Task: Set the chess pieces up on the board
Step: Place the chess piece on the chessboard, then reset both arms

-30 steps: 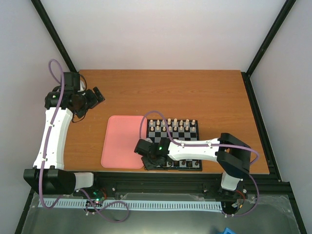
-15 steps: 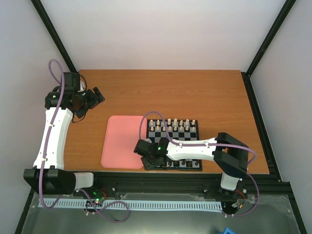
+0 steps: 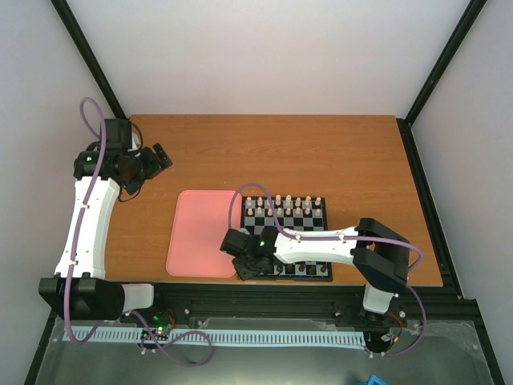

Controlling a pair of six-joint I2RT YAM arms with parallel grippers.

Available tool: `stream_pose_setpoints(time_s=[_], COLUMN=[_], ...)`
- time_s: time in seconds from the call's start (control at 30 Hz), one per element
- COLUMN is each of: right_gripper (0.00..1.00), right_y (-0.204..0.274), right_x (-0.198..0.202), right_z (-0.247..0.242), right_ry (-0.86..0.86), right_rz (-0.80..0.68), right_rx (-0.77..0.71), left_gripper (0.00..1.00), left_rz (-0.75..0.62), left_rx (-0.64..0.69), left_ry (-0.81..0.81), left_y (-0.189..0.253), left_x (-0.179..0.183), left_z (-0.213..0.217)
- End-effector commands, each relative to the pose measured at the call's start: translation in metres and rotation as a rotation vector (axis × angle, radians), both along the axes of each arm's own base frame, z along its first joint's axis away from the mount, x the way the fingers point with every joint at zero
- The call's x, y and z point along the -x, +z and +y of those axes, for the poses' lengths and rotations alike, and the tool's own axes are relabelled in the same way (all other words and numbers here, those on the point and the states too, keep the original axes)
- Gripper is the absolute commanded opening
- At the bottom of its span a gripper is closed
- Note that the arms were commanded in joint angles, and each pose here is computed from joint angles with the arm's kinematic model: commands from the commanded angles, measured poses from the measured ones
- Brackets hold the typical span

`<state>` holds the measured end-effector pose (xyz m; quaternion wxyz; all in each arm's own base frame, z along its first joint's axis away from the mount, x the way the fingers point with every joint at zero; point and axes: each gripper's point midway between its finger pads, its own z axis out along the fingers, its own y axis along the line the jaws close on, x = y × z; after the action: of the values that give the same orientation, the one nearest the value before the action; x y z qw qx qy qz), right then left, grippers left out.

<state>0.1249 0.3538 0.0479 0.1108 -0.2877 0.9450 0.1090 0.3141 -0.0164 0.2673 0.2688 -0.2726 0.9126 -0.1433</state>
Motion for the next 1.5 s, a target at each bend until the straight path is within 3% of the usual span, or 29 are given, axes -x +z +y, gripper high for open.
stream_pose_setpoints(time_s=[0.0,0.23,0.5,0.57,0.63,0.67,0.83,1.1,1.27,1.47], right_gripper=[0.25,0.3,0.54,0.65,0.96,1.0,1.0,1.0,1.0,1.0], right_y=[0.029,0.062,0.119,0.127,0.135,0.138,0.138,0.168,0.171,0.161], right_x=[-0.003,0.0,-0.019,-0.031,-0.045,-0.055,-0.104,-0.2,-0.226,-0.229], right_z=[0.006,0.013,0.0,-0.007,-0.013,-0.017,-0.038,-0.081,-0.107,-0.131], right_ry=[0.006,0.027,-0.056,-0.087,-0.113,-0.129,-0.189,-0.346,-0.396,-0.422], right_rz=[-0.023,-0.048,-0.109,-0.113,-0.123,-0.126,-0.119,-0.151,-0.165,-0.186], right_rx=[-0.039,-0.067,-0.111,-0.119,-0.125,-0.129,-0.082,-0.165,-0.156,-0.104], left_gripper=[1.0,1.0,1.0,1.0,1.0,1.0,1.0,1.0,1.0,1.0], left_rz=[-0.026,-0.032,-0.041,-0.043,-0.045,-0.045,-0.037,-0.015,0.036,0.046], left_rx=[-0.009,-0.005,0.013,0.015,0.014,0.013,0.027,-0.003,0.007,0.0], left_ry=[-0.023,-0.027,-0.038,-0.04,-0.054,-0.058,-0.105,-0.175,-0.199,-0.229], left_y=[0.006,0.008,0.01,0.01,0.01,0.011,0.011,0.005,-0.012,-0.015], left_x=[-0.001,0.0,0.0,-0.001,-0.002,-0.002,-0.004,0.002,0.006,0.003], left_z=[-0.002,-0.003,-0.006,-0.007,-0.008,-0.009,-0.015,-0.022,-0.029,-0.034])
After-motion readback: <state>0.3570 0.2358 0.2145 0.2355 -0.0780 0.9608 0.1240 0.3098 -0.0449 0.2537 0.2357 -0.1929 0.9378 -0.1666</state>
